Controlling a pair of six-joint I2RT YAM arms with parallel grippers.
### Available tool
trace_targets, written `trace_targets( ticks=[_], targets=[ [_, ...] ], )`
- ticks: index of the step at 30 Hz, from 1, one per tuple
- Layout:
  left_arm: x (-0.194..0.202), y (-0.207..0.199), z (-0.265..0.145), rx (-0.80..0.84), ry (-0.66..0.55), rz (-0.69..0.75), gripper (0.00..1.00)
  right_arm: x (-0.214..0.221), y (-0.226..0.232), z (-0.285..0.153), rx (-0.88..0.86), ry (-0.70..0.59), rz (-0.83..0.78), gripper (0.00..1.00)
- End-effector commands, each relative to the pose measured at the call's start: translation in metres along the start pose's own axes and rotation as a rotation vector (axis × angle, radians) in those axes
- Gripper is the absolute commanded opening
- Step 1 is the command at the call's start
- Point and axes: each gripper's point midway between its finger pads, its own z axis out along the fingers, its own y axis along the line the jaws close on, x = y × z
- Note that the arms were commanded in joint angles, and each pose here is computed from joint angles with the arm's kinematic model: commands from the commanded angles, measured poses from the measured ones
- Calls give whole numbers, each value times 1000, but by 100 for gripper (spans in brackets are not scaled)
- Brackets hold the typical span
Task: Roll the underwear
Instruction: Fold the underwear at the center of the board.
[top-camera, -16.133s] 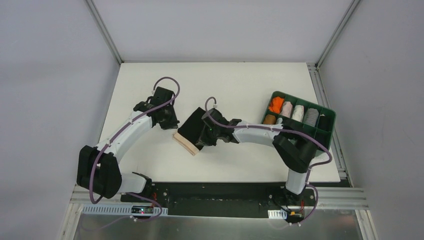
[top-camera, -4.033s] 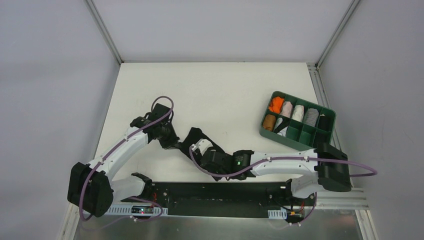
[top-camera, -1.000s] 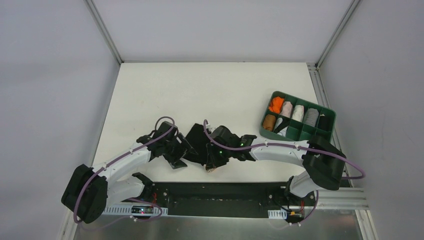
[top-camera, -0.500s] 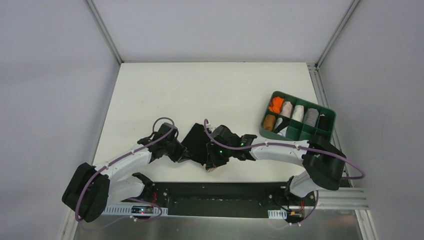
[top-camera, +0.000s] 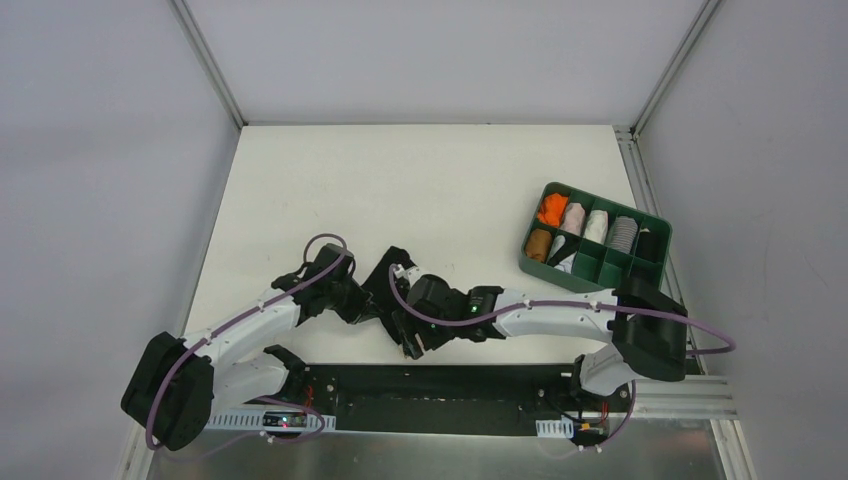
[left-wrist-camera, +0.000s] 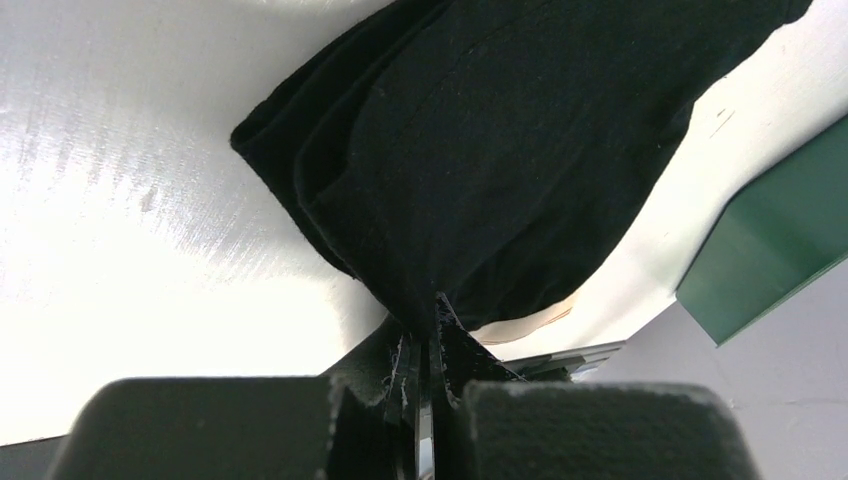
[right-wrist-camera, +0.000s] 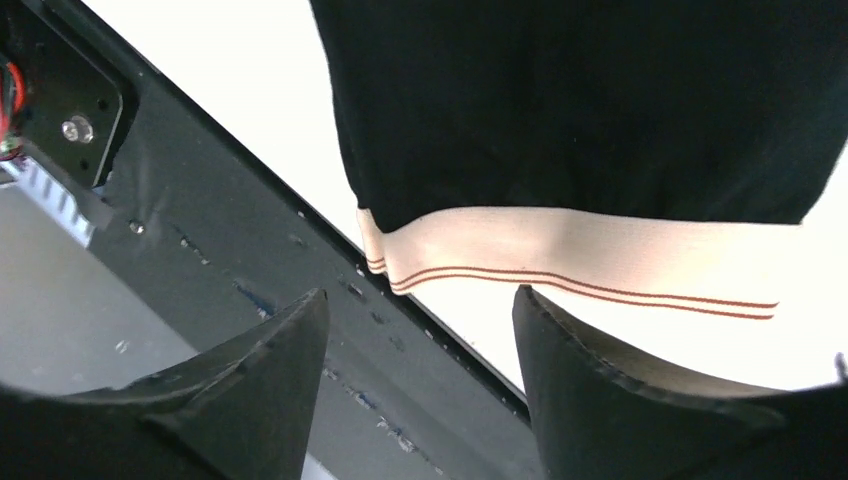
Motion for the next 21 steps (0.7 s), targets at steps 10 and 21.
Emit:
trace_targets(
  ticks=[10,21],
  targets=[
    [1,-7,-12,-2,-7,-22,0,-25,6,-7,259,-203,-269,74],
    [1,-4,-12,-16,-13,-24,0,-12,21,17,307,-199,-293,74]
  ],
)
